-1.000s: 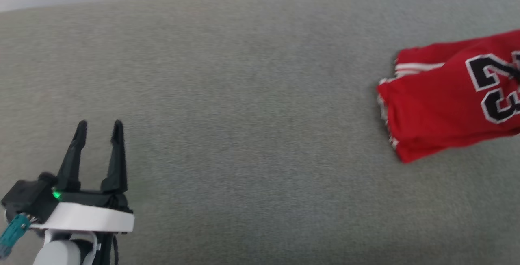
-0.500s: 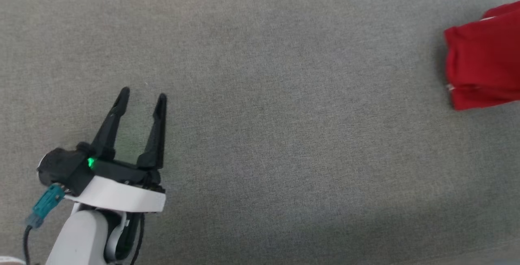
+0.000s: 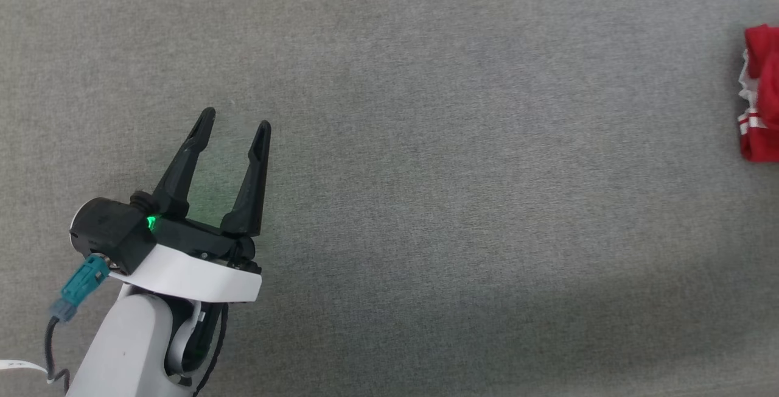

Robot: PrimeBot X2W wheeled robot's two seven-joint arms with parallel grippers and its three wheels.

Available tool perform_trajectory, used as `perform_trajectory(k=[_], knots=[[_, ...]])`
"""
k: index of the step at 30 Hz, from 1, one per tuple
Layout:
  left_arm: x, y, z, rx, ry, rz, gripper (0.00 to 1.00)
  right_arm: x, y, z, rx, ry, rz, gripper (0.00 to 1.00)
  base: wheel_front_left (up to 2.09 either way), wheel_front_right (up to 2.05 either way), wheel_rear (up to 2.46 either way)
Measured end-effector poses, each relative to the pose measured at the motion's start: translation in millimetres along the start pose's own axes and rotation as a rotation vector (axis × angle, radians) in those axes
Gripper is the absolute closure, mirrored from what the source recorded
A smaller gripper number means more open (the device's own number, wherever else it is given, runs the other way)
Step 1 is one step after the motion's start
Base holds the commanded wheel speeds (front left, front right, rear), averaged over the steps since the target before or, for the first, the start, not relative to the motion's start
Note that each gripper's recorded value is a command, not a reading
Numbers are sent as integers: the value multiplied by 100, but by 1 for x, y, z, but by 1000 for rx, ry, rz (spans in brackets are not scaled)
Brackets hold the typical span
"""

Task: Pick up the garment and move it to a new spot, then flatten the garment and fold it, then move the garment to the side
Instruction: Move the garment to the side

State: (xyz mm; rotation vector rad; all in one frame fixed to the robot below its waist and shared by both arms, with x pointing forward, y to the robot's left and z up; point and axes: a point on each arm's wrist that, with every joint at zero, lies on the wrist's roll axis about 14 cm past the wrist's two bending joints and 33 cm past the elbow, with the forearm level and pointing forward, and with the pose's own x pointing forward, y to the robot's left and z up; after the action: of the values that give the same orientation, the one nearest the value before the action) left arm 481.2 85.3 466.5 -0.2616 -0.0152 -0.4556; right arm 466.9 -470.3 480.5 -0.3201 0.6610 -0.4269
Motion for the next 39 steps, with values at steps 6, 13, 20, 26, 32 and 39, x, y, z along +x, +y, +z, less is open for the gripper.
perform_trajectory(k=[6,13,20,26,32,39], knots=[[-2,10,-4,-3,10,24,0,13,10,-22,2,63,-16,0,0,0,0],[-2,16,-5,-7,8,39,0,19,11,-24,33,64,-41,0,0,0,0],[-2,21,4,5,-12,51,0,16,-3,-1,59,-9,-87,0,0,0,0],[-7,24,11,7,-25,68,0,15,4,6,92,-39,-81,0,0,0,0],[-16,28,22,15,-44,92,0,10,26,21,112,-110,-28,0,0,0,0],[-34,32,48,32,-94,131,0,-11,67,53,172,-272,95,0,0,0,0]])
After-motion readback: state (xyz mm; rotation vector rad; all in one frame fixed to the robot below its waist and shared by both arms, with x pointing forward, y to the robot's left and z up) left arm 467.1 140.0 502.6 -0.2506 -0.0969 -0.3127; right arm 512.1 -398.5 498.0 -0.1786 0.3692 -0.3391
